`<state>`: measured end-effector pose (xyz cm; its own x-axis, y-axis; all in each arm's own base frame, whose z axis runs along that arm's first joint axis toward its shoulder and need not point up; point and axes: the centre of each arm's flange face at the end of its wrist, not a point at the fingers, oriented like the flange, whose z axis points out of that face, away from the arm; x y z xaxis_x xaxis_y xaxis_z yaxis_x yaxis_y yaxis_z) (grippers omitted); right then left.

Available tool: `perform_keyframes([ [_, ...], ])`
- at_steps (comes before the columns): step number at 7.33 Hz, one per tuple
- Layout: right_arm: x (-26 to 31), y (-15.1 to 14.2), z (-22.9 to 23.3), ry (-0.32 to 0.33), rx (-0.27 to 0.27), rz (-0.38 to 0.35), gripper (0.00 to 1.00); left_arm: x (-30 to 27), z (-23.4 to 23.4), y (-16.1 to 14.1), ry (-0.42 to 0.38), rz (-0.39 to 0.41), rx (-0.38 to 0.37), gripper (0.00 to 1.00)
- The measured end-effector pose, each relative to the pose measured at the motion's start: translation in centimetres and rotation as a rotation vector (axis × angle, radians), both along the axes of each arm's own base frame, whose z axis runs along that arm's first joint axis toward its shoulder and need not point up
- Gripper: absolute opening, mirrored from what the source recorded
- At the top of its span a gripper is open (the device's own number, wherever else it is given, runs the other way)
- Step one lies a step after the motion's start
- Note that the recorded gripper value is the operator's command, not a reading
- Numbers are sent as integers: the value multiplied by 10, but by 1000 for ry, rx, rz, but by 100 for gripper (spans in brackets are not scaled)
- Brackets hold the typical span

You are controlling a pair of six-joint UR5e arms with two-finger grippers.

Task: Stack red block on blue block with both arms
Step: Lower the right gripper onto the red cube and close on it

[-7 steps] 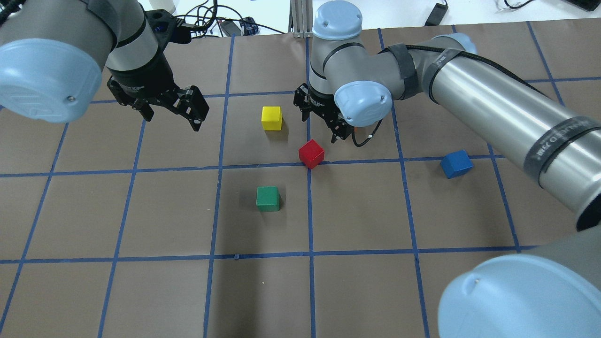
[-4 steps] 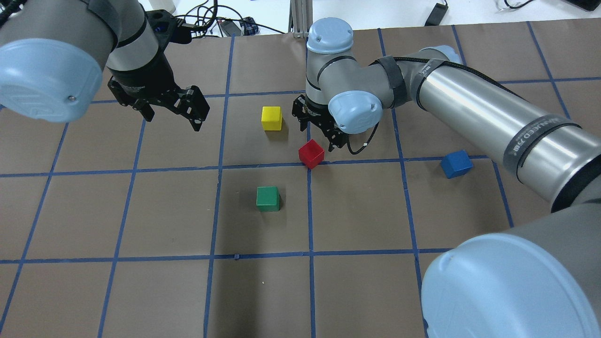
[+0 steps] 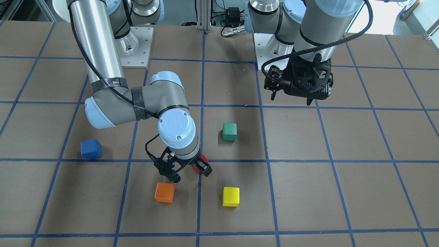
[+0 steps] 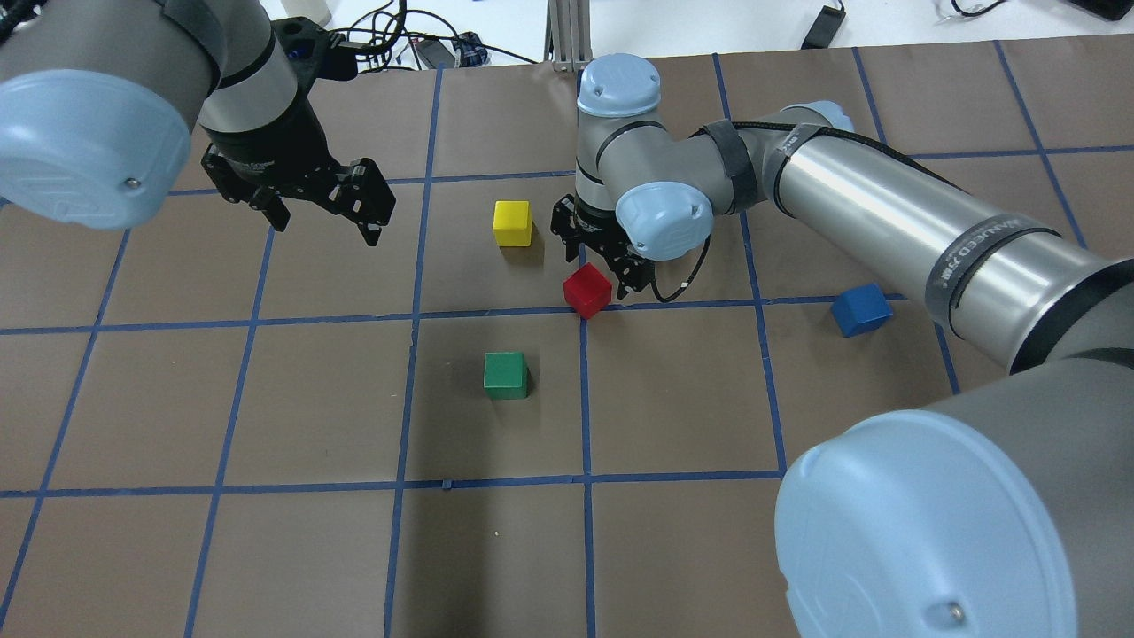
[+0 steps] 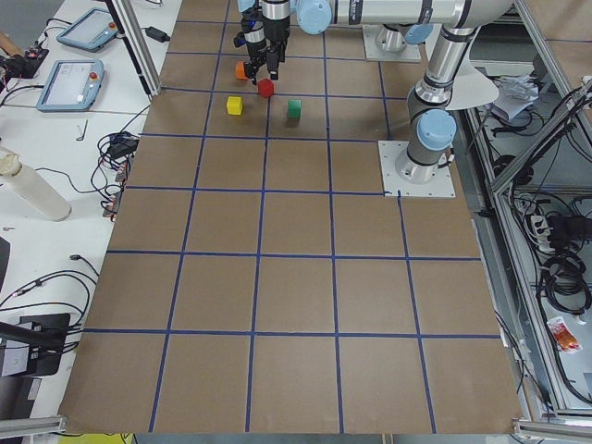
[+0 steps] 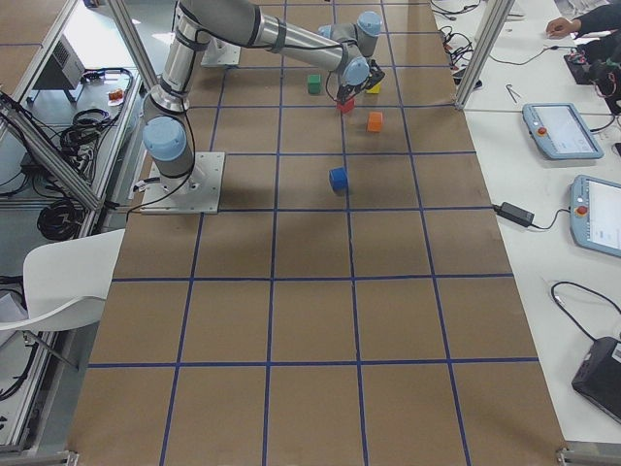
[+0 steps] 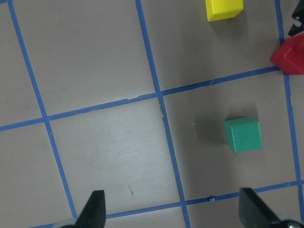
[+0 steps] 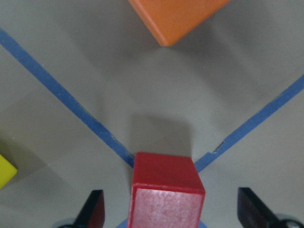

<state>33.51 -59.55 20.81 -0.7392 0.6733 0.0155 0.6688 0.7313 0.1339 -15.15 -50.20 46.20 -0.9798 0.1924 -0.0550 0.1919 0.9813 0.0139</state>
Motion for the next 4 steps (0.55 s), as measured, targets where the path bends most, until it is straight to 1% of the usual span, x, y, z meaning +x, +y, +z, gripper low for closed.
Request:
perform_keyframes([
  [2,0,0,-6,1,12,0,100,1,1,1,2,3,-2,100],
  [3,1,0,-7,-4,15,-1,91,1,2,1,3,6,-3,100],
  [4,2,1,-7,-20,21,-3,68,2,2,2,5,10,-5,100],
])
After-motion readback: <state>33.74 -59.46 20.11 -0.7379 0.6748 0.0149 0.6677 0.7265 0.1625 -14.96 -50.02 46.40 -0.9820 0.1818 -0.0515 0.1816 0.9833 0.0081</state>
